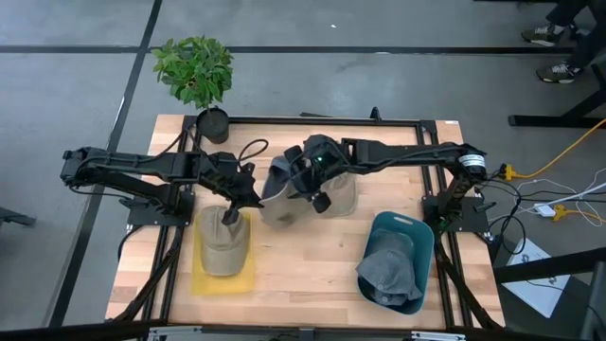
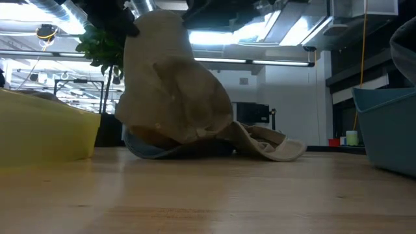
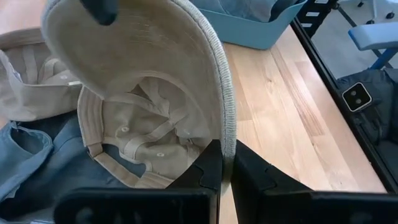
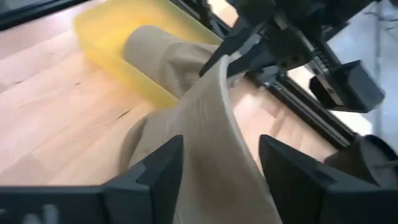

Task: Pick & Place hat
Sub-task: Put the left brown cap into the yellow bin

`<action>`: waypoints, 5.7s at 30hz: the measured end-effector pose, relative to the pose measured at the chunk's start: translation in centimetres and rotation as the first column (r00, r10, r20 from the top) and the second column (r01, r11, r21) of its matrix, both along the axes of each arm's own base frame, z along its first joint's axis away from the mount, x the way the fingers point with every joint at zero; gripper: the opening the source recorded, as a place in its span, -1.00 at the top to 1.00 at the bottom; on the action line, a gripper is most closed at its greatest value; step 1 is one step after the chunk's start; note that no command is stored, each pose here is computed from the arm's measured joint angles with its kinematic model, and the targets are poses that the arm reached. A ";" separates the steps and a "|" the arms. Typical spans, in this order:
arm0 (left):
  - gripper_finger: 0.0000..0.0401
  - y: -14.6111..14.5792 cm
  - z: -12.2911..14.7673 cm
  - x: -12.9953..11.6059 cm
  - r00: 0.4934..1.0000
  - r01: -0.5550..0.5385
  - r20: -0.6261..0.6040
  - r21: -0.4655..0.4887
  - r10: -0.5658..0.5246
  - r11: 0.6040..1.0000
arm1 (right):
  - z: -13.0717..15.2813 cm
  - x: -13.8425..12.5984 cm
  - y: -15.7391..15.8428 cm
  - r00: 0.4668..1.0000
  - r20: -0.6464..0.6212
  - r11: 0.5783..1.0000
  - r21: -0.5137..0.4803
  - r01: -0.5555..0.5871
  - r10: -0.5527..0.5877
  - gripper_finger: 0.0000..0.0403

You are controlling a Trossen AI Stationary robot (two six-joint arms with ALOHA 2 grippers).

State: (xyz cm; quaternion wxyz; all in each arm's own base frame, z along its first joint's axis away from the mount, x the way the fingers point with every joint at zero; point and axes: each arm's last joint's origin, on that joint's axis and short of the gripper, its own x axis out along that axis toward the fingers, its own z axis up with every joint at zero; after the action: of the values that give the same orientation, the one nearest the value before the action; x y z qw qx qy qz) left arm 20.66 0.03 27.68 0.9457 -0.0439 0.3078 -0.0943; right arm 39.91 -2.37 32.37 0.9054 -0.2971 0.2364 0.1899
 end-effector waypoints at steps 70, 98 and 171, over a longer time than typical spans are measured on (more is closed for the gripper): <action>0.18 -0.4 3.9 -1.1 0.935 -0.269 0.344 0.547 0.080 0.792 | 4.1 -15.1 -1.9 0.730 0.132 0.692 0.468 0.550 -0.670 0.93; -0.05 3.9 1.9 0.9 0.700 -0.685 0.231 -0.050 0.675 0.727 | 1.1 -14.0 -1.7 0.617 0.388 0.716 0.512 0.474 -0.685 0.90; 0.92 4.7 1.9 -2.5 0.776 -0.169 0.532 -0.342 0.339 0.924 | -0.6 -14.3 -3.1 0.611 0.295 0.678 0.358 0.642 -0.734 0.74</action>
State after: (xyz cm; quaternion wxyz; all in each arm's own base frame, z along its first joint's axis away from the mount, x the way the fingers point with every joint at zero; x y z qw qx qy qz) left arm 18.17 4.73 29.55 0.9823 -0.1855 -0.0215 -0.0151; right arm 25.57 -5.43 31.77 0.9626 -0.1154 0.1124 -0.2180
